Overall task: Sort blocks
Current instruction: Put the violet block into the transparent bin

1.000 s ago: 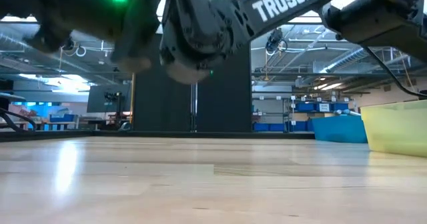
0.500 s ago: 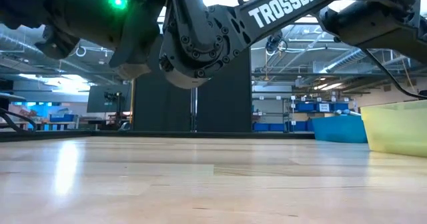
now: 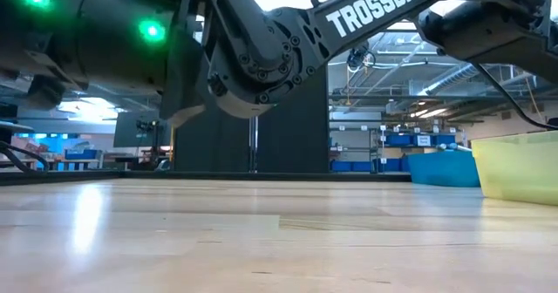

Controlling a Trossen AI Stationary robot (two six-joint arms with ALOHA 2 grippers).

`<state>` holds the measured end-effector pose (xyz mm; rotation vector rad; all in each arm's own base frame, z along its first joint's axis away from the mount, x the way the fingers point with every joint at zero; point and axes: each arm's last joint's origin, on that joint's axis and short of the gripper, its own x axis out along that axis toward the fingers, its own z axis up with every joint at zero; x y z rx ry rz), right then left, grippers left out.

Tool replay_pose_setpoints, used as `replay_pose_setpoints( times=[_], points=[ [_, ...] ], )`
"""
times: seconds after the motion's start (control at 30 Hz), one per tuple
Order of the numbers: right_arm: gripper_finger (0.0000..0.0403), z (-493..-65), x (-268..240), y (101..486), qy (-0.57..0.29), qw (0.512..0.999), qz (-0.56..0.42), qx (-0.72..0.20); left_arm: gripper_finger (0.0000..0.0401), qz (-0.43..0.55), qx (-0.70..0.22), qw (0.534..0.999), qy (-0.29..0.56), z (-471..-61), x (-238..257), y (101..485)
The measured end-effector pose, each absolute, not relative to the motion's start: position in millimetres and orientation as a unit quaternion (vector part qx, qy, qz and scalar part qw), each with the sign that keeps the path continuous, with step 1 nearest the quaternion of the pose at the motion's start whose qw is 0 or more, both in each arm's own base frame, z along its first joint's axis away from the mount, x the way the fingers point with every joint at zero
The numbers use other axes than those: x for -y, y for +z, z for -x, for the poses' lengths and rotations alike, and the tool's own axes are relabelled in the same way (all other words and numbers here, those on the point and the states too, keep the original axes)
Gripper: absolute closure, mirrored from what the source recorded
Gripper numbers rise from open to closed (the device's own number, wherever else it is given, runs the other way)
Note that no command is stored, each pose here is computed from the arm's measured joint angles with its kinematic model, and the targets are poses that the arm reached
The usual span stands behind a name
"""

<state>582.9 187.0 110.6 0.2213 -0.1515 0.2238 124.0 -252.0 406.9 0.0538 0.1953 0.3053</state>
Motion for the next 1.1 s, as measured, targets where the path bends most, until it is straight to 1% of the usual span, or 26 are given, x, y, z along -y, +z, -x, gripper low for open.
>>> replay_pose_setpoints(
  times=[0.2,0.43,0.6,0.77,0.87,0.97,1.03,1.1],
  points=[
    [0.0288,-584,-182,111,0.105,0.987,-0.096,0.078,0.0204,-0.027,-0.098,0.982,0.16,-128,250,407],
    [0.0288,-588,-172,105,0.115,0.989,-0.083,0.051,0.0204,-0.029,-0.094,0.981,0.165,-130,249,407],
    [0.0288,-586,-176,114,0.123,0.986,-0.048,0.102,0.0204,-0.032,-0.087,0.982,0.168,-130,248,408],
    [0.0287,-589,-158,122,0.097,0.984,-0.011,0.146,0.0204,-0.033,-0.081,0.982,0.169,-130,248,408],
    [0.0286,-592,-143,122,0.071,0.986,-0.038,0.146,0.0204,-0.033,-0.08,0.982,0.169,-130,248,408],
    [0.0285,-593,-135,125,0.075,0.982,-0.074,0.16,0.0204,-0.029,-0.08,0.982,0.169,-131,249,408],
    [0.0285,-592,-134,130,0.078,0.976,-0.085,0.183,0.0204,-0.029,-0.081,0.982,0.169,-131,249,408],
    [0.0286,-588,-136,138,0.087,0.965,-0.106,0.225,0.0204,-0.029,-0.08,0.982,0.169,-131,249,408]
  ],
)
